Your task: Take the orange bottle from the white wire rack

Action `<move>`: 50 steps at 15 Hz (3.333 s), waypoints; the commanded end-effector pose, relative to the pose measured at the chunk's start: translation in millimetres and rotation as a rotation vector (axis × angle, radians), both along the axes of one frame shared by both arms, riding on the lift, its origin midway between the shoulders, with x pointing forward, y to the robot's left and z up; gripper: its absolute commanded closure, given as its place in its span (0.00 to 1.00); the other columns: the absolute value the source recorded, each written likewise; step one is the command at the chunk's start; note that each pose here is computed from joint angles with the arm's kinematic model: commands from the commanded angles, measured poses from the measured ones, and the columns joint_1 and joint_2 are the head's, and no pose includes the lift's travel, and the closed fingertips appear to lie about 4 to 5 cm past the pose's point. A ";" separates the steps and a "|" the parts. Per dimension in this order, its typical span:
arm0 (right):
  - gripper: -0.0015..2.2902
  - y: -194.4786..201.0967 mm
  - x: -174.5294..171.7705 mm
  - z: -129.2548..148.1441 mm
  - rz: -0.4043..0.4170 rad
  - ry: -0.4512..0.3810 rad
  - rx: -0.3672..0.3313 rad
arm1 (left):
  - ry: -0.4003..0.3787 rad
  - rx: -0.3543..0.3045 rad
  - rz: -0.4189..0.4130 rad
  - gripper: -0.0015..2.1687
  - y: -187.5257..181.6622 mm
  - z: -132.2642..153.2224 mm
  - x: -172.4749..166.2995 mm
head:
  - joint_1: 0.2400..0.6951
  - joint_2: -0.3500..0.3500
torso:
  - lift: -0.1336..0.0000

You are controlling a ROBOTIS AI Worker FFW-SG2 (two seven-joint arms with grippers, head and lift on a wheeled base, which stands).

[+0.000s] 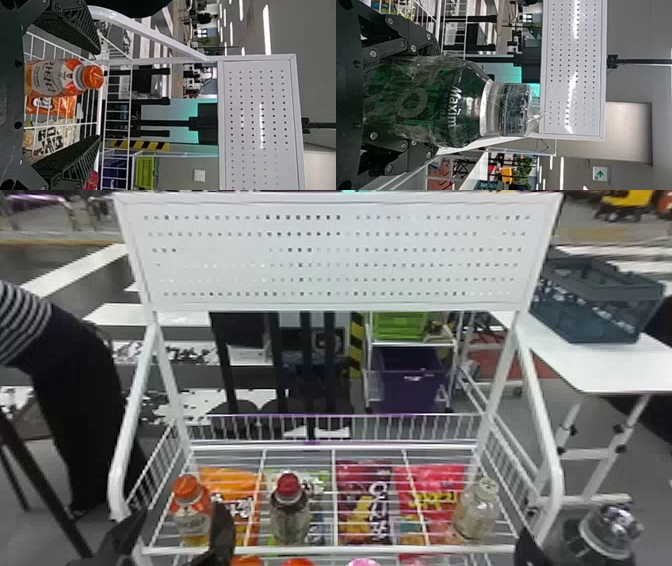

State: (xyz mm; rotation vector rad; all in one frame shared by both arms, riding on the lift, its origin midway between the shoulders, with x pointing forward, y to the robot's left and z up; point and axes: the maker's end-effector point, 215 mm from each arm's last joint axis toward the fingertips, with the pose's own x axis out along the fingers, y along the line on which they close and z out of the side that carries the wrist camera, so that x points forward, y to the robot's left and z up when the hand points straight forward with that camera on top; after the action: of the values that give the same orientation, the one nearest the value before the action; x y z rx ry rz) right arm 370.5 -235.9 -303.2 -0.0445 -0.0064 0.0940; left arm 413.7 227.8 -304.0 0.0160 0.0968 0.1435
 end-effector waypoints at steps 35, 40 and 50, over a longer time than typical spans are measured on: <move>0.36 -0.8 3.2 0.9 -0.002 0.004 -0.002 | 0.026 -0.011 -0.005 0.06 -7.2 -34.2 1.2 | 0.57 0.50 | 1.00; 0.36 -1.7 4.0 -7.2 -0.002 0.018 -0.006 | -0.021 -0.036 0.012 0.06 -9.3 -71.2 7.3 | 0.57 0.50 | 1.00; 0.36 -7.9 0.0 -11.5 -0.013 0.029 -0.015 | -0.057 -0.007 0.055 0.06 20.2 -114.8 35.4 | 0.57 0.50 | 1.00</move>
State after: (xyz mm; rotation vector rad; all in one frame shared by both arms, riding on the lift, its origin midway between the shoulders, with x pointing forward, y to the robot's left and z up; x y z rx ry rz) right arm 371.4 -243.7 -314.4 -0.0581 0.0221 0.0825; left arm 444.0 245.2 -416.4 -0.0015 0.0456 0.1986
